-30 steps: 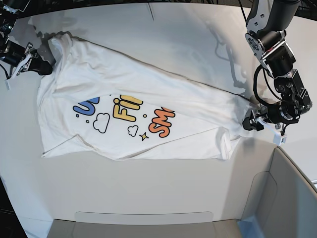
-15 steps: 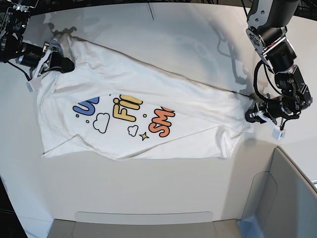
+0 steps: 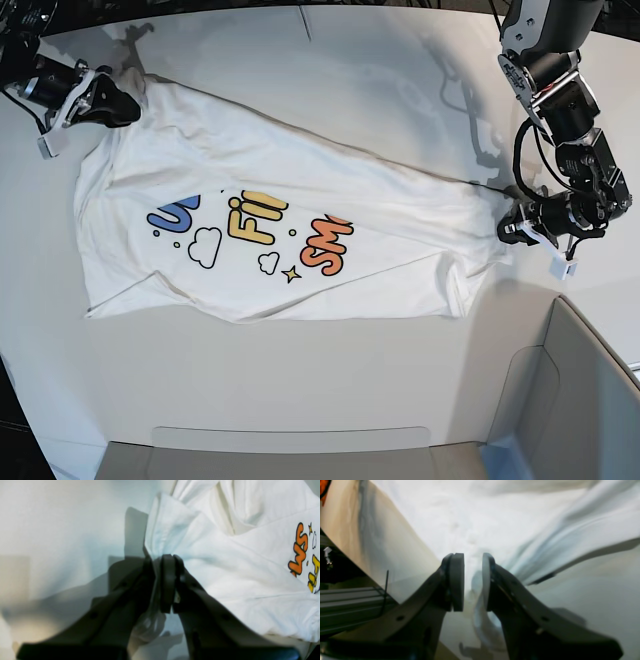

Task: Layout the t-shirt on the table in an organized manner, then fold the t-shirt properly
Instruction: 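Grasp the folded edge with both grippers and hold it taut, then pull the held shirt edge with both grippers apart to stretch it flat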

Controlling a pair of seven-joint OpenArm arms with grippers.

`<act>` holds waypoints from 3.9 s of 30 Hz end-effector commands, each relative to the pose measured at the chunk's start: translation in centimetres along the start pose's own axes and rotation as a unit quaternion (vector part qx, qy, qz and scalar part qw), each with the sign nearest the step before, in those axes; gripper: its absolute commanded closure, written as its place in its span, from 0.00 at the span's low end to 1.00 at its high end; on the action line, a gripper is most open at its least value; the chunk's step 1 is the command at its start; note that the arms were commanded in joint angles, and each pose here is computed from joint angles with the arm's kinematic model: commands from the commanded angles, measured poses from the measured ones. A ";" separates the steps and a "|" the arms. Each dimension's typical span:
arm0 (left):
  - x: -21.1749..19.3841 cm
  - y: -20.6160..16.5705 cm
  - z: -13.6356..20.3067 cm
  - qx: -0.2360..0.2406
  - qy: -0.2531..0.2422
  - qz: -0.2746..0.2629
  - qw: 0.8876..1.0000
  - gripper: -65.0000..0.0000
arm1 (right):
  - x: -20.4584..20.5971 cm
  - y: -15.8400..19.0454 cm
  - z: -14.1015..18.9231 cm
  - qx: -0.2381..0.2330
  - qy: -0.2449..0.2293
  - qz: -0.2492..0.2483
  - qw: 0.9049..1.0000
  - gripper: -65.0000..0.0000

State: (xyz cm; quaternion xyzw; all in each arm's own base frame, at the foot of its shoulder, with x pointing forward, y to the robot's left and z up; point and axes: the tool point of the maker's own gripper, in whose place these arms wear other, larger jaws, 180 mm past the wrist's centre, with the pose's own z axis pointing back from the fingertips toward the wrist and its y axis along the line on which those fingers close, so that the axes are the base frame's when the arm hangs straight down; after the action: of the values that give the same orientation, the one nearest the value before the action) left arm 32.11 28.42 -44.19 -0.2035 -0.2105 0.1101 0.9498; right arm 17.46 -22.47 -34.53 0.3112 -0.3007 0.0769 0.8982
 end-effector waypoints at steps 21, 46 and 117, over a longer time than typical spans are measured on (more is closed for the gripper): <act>-4.1 1.9 0.2 0.046 0.100 -0.003 0.994 0.89 | 1.0 0.1 0.5 0.043 -0.052 -0.036 0.997 0.79; -4.2 1.8 0.2 0.045 0.102 -0.003 0.994 0.89 | -0.7 -3.8 2.2 -0.035 -0.032 -0.062 0.997 0.79; -16.3 6.5 6.3 0.156 0.178 -0.064 0.969 0.95 | 14.3 -11.7 -0.2 -0.131 0.005 0.038 0.991 1.00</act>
State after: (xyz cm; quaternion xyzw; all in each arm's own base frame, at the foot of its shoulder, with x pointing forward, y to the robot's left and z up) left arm 21.32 29.49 -44.80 -0.1212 -0.1968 0.0519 0.9715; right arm 32.43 -31.12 -33.67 0.1966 -0.2990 0.0648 0.9315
